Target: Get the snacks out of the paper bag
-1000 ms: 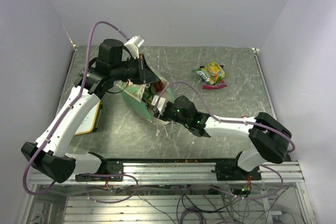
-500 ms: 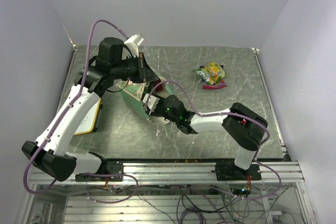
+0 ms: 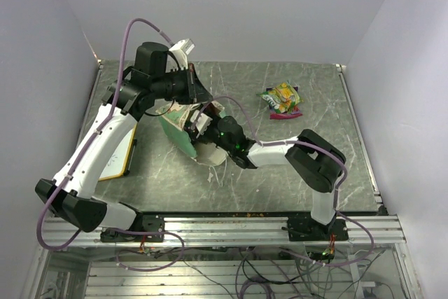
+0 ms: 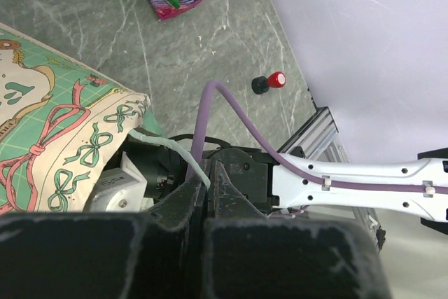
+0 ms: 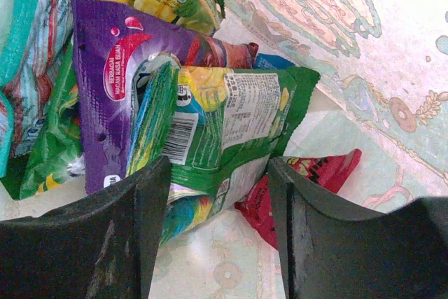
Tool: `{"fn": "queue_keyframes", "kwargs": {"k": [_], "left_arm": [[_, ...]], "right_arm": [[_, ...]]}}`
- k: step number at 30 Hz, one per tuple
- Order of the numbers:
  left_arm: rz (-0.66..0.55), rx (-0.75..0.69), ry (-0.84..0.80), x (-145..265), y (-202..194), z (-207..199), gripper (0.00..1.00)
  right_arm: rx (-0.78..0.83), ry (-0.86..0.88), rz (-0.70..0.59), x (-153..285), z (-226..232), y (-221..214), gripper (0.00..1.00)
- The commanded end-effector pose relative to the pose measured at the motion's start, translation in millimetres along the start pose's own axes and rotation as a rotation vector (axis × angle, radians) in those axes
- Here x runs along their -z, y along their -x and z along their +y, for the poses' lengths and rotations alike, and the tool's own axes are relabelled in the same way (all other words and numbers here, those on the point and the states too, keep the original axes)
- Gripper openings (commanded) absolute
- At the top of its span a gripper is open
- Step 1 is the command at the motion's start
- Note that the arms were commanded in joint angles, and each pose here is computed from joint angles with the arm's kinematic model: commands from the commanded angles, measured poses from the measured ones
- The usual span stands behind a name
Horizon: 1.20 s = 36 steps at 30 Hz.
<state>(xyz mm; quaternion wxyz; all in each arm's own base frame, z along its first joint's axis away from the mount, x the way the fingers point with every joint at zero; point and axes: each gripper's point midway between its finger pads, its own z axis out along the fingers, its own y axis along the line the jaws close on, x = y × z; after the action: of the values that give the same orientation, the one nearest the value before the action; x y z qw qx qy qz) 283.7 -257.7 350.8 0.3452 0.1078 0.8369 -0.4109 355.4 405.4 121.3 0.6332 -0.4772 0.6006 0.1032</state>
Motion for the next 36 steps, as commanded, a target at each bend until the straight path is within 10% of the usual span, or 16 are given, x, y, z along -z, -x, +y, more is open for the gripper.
{"fn": "queue_keyframes", "kwargs": {"k": [1, 36], "left_arm": [[-0.034, -0.009, -0.050, 2, 10, -14, 0.07], [-0.021, -0.037, -0.025, 8, 11, -14, 0.07]], "right_arm": [[-0.049, 0.009, -0.069, -8, 2, 14, 0.59], [-0.057, 0.096, -0.012, 11, 21, -12, 0.66]]}}
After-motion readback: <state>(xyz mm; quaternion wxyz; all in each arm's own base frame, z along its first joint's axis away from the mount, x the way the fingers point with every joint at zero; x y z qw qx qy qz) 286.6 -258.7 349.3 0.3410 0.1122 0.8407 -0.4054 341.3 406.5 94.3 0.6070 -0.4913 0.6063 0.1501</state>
